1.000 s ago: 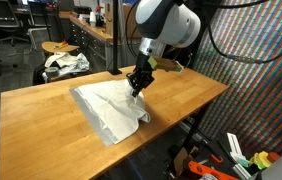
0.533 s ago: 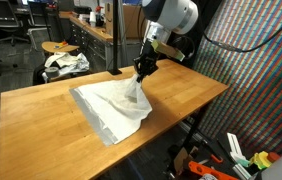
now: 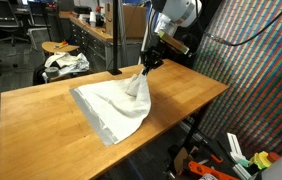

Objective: Fold the towel in half

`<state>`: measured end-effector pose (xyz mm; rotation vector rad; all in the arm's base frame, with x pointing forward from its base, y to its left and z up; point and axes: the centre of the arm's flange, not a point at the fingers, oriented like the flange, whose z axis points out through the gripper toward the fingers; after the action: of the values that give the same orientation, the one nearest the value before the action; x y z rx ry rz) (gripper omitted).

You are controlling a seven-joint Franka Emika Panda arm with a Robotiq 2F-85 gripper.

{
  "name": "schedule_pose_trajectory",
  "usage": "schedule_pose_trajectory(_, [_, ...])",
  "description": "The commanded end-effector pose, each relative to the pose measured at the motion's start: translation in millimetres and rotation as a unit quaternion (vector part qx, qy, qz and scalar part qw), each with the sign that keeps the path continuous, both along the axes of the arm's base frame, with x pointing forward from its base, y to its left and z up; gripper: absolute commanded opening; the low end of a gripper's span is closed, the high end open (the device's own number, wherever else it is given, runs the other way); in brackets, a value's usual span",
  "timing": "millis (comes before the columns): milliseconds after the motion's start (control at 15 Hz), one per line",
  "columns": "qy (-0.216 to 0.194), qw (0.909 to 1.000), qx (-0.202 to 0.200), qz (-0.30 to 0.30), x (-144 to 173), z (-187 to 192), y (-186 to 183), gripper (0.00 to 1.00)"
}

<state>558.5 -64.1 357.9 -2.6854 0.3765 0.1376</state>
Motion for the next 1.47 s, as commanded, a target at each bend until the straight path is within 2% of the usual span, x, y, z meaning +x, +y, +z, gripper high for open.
schedule_pose_trajectory(0, [-0.004, 0.9992, 0.039, 0.002, 3, 16, -23, 0.01])
schedule_pose_trajectory(333, [-0.009, 0.9987, 0.048, 0.016, -10, 11, -40, 0.01])
schedule_pose_trajectory(600, [0.026, 0.9976, 0.063, -0.006, -9, -11, -73, 0.01])
schedule_pose_trajectory(933, [0.083, 0.993, 0.076, -0.038, -23, -46, -116, 0.02])
schedule_pose_trajectory(1400, [0.143, 0.9859, 0.08, -0.035, -43, -98, -129, 0.03])
